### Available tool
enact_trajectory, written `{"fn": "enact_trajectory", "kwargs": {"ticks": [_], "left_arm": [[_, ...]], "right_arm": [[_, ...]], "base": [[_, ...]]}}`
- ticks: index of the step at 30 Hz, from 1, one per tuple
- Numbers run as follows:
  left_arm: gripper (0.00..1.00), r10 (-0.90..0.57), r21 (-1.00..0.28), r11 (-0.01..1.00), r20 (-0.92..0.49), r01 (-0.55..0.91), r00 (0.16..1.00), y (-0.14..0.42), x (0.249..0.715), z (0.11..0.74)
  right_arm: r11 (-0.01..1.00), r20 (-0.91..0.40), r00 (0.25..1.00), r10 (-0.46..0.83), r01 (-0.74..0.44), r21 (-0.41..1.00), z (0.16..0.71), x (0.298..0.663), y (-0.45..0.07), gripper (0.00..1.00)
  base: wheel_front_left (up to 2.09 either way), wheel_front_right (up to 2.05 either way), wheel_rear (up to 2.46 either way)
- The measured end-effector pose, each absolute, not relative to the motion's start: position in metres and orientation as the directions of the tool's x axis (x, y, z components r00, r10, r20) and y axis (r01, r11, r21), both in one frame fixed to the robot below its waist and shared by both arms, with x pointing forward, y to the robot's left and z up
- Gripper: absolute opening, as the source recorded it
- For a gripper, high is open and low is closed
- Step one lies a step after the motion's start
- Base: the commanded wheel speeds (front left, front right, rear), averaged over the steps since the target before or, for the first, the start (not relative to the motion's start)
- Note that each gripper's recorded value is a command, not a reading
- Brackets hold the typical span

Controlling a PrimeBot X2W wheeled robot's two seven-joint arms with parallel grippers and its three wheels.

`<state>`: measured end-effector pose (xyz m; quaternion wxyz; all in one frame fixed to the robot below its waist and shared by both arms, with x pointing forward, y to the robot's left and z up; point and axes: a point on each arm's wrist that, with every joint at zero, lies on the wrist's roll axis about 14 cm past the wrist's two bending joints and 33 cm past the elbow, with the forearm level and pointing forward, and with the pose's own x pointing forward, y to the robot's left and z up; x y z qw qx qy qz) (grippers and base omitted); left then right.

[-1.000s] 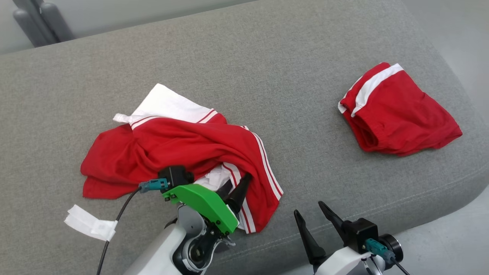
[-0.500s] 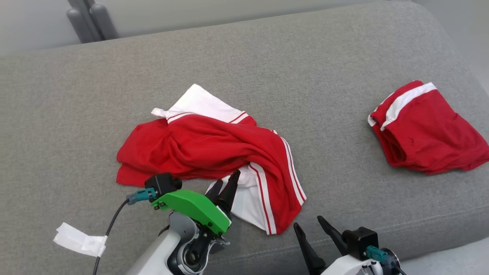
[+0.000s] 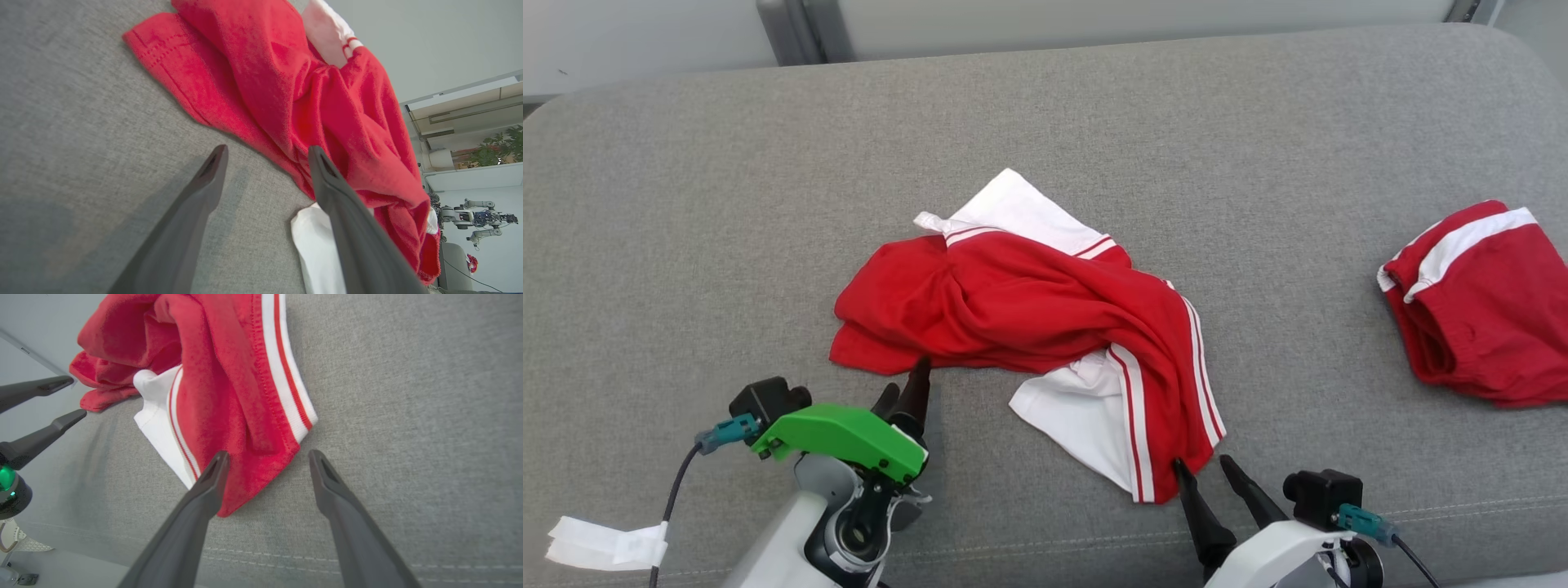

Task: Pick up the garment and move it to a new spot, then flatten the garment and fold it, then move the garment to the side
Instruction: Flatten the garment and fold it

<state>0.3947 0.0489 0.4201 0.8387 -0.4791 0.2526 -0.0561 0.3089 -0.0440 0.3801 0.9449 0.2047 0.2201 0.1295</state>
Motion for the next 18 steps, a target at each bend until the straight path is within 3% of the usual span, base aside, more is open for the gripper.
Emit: {"fn": "enact_trajectory", "kwargs": {"ticks": [11, 12, 13, 15, 17, 18], "left_arm": [[1.00, -0.262, -0.811, 0.514, -0.457, -0.278, 0.850, 0.075, 0.395, 0.392], [1.00, -0.258, -0.811, 0.512, -0.460, -0.284, 0.850, 0.076, 0.396, 0.391], [1.00, -0.254, -0.810, 0.509, -0.464, -0.290, 0.849, 0.077, 0.397, 0.389], [1.00, -0.249, -0.809, 0.506, -0.468, -0.299, 0.848, 0.079, 0.400, 0.388], [1.00, -0.245, -0.808, 0.508, -0.467, -0.298, 0.850, 0.080, 0.405, 0.388], [1.00, -0.242, -0.807, 0.509, -0.467, -0.298, 0.850, 0.080, 0.407, 0.388]], "right_arm": [[0.836, -0.374, 0.857, 0.354, -0.112, 0.537, 0.378, 0.317, -0.036, 1.00], [0.828, -0.372, 0.857, 0.357, -0.107, 0.551, 0.378, 0.318, -0.035, 0.89], [0.822, -0.372, 0.857, 0.358, -0.100, 0.560, 0.378, 0.319, -0.034, 0.54], [0.815, -0.368, 0.857, 0.360, -0.097, 0.572, 0.380, 0.322, -0.033, 0.40], [0.808, -0.362, 0.859, 0.363, -0.097, 0.581, 0.381, 0.325, -0.032, 0.35], [0.806, -0.358, 0.860, 0.365, -0.099, 0.584, 0.383, 0.327, -0.031, 0.00]], "base": [[0.00, 0.00, 0.00], [0.00, 0.00, 0.00], [0.00, 0.00, 0.00], [0.00, 0.00, 0.00], [0.00, 0.00, 0.00], [0.00, 0.00, 0.00]]}}
